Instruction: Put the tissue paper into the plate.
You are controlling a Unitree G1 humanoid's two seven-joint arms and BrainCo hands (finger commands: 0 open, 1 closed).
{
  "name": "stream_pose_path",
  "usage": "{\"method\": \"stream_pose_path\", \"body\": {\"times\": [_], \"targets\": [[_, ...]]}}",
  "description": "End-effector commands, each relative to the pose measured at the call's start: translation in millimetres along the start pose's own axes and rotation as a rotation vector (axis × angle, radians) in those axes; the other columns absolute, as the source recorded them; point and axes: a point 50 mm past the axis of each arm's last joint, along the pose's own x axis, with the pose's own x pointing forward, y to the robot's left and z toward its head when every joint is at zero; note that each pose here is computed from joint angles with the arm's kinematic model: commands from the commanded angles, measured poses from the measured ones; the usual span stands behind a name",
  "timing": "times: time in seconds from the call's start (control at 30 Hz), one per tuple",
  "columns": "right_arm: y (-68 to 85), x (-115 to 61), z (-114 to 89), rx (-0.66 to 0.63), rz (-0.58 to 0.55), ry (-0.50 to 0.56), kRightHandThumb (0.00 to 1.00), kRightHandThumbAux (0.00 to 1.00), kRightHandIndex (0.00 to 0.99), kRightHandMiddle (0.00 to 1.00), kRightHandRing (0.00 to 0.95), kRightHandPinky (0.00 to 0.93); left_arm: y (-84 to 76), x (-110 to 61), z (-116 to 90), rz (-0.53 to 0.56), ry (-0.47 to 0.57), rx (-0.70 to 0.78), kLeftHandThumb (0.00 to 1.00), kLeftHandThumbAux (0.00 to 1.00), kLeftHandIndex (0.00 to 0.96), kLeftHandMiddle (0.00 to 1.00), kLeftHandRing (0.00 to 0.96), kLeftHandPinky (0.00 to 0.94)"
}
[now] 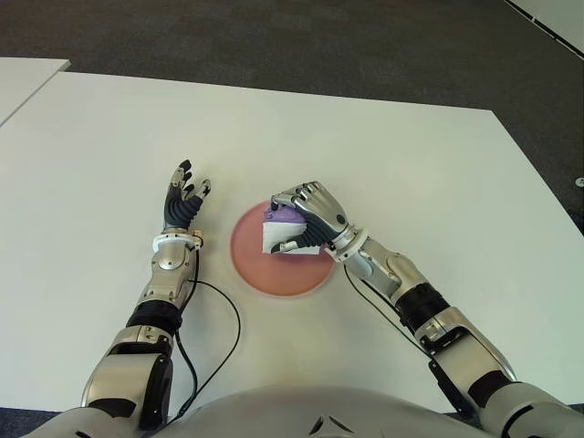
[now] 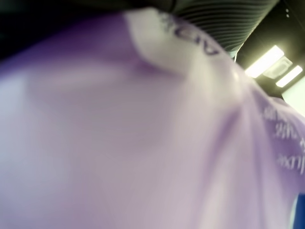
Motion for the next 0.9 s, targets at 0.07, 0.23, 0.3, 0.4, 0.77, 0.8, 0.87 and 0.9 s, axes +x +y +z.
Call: {"method": "stream_pose_path", "body": {"times": [0.07, 0.23, 0.3, 0.4, 0.77, 0.8, 0.87, 0.9], "targets": [[5.6, -8.7, -11, -0.040, 0.057, 0.091, 0.752, 0.705, 0.443, 0.779, 0.781, 0.781, 3.5, -11.0, -16, 0.018, 0.073, -0.002, 0.194, 0.637, 0.033, 0.039, 0.039, 0.082], [6.6, -9.6, -13, -0.069, 0.048, 0.116, 0.752, 0.704, 0.443, 0.778, 0.788, 0.801, 4.3, -11.5, -16, 0.020, 0.070, -0.003, 0.188, 0.642, 0.038, 0.038, 0.039, 0.081], [7.3, -9.9, -14, -0.078, 0.046, 0.120, 0.752, 0.704, 0.443, 0.780, 0.793, 0.809, 4.4, -11.5, -16, 0.020, 0.071, -0.005, 0.187, 0.642, 0.039, 0.038, 0.039, 0.081], [9.8, -11.0, -15, -0.086, 0.044, 0.126, 0.753, 0.704, 0.443, 0.785, 0.801, 0.818, 3.9, -11.4, -16, 0.019, 0.075, -0.017, 0.195, 0.640, 0.040, 0.038, 0.040, 0.088], [20.0, -17.4, -17, -0.058, 0.054, 0.123, 0.753, 0.704, 0.444, 0.787, 0.798, 0.805, 3.1, -11.5, -16, 0.008, 0.076, -0.001, 0.196, 0.612, 0.037, 0.041, 0.042, 0.079], [20.8, -17.8, -17, -0.055, 0.056, 0.122, 0.753, 0.703, 0.444, 0.787, 0.798, 0.806, 3.2, -11.6, -16, 0.008, 0.076, 0.000, 0.195, 0.611, 0.036, 0.041, 0.041, 0.076], [22.0, -18.8, -17, -0.051, 0.060, 0.120, 0.753, 0.703, 0.444, 0.786, 0.798, 0.805, 3.2, -11.8, -16, 0.008, 0.074, 0.003, 0.192, 0.610, 0.034, 0.041, 0.040, 0.071], [22.7, -19.4, -17, -0.049, 0.065, 0.119, 0.753, 0.703, 0.444, 0.784, 0.796, 0.805, 3.3, -11.9, -16, 0.008, 0.072, 0.004, 0.191, 0.610, 0.032, 0.041, 0.040, 0.075]]}}
